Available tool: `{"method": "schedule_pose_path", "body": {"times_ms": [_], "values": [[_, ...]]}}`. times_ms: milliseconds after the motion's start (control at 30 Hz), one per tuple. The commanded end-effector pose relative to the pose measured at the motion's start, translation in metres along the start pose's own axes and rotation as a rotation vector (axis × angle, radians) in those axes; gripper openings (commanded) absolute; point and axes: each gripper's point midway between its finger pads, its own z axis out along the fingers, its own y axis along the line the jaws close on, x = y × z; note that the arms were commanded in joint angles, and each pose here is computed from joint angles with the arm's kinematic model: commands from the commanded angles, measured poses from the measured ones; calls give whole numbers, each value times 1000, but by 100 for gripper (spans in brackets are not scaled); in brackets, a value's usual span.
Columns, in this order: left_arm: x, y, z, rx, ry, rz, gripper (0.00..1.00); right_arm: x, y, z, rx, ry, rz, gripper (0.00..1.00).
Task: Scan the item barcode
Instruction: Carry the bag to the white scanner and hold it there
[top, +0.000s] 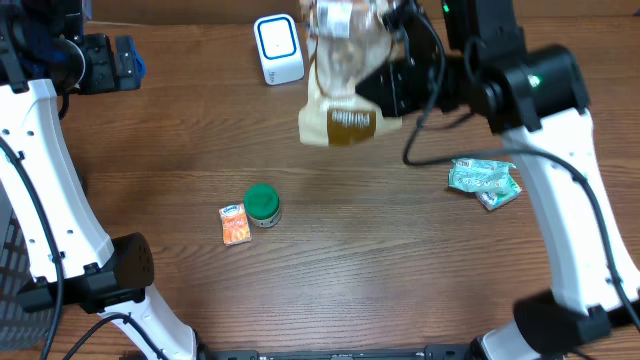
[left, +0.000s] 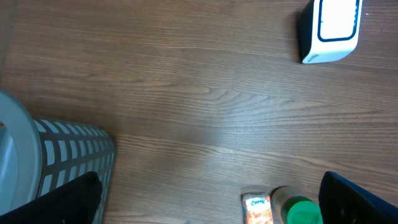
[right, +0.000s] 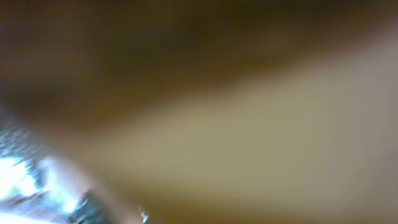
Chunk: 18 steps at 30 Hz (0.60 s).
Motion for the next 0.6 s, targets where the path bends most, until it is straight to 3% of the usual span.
{"method": "schedule_pose_path", "body": {"times_ms": [0,200,567], "values": [[0,4,-3,-13,-4,11,100,-20,-54,35,311,-25,-20,4],[0,4,-3,-13,-4,11,100,-64,-110,61,765,-152,-193,4],[0,4,-3,-13,-4,11,100,-124,-152,120,1077,-263,-531,4]]}}
